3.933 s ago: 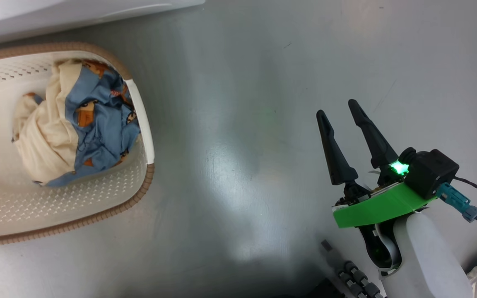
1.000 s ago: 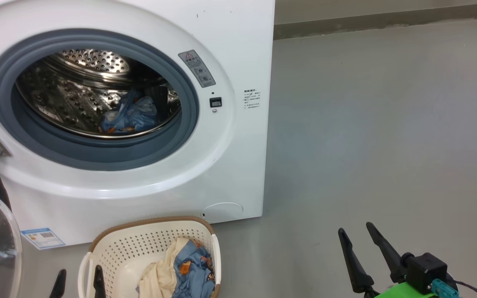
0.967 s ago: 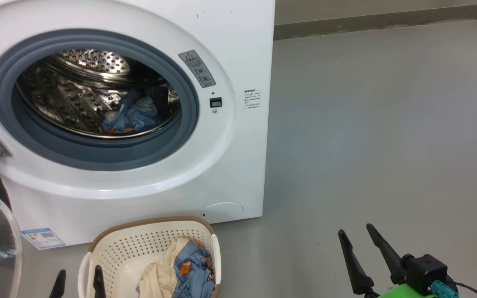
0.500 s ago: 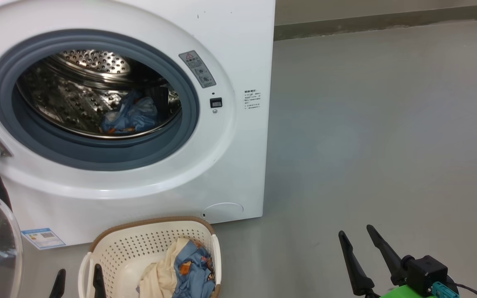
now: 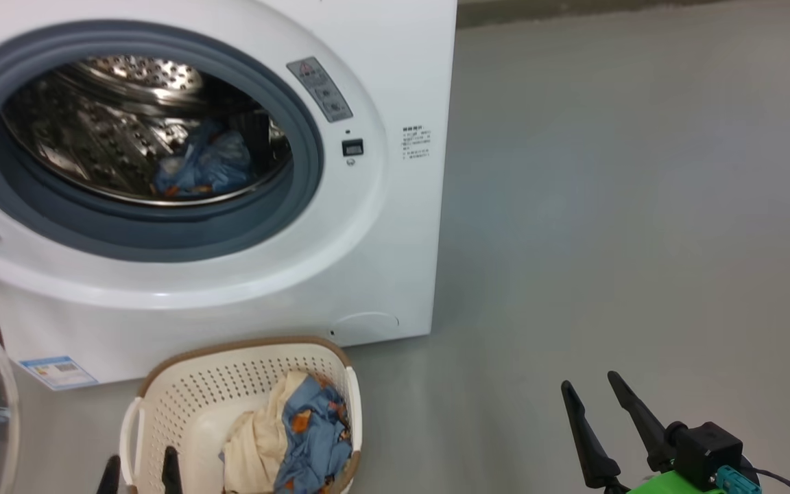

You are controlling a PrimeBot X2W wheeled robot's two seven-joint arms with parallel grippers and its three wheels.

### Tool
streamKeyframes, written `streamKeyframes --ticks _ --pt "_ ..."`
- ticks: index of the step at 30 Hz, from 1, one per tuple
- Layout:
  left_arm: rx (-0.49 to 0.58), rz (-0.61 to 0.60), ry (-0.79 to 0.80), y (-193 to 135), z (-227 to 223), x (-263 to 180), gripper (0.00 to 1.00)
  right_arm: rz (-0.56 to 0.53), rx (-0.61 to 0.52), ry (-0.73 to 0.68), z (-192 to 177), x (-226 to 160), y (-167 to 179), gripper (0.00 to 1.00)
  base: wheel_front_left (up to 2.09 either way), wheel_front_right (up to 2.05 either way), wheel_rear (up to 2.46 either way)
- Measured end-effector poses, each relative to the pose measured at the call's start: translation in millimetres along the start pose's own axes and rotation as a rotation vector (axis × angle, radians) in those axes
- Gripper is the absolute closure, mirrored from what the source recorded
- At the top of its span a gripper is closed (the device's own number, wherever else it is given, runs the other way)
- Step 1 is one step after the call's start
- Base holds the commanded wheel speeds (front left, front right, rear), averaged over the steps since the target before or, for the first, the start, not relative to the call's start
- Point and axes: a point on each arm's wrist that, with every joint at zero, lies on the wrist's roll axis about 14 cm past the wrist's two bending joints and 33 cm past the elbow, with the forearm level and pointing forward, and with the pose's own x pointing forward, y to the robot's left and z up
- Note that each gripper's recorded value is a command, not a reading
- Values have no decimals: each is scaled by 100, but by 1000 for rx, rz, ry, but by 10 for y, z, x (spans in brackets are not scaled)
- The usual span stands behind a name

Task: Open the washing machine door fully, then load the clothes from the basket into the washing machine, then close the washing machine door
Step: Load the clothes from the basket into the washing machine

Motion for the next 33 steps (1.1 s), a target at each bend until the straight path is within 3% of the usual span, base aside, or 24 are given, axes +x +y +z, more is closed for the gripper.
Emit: streamKeyframes --ticks 18,26,33 --pt "-75 -86 264 -142 -937 665 0 -51 20 81 -310 404 -224 0 0 0 0" --pt "-76 -141 441 -259 -1607 981 0 -96 28 146 -592 564 -409 0 0 0 0" --pt "-20 -178 520 -103 -1994 1374 0 -140 36 183 -810 710 -599 0 0 0 0"
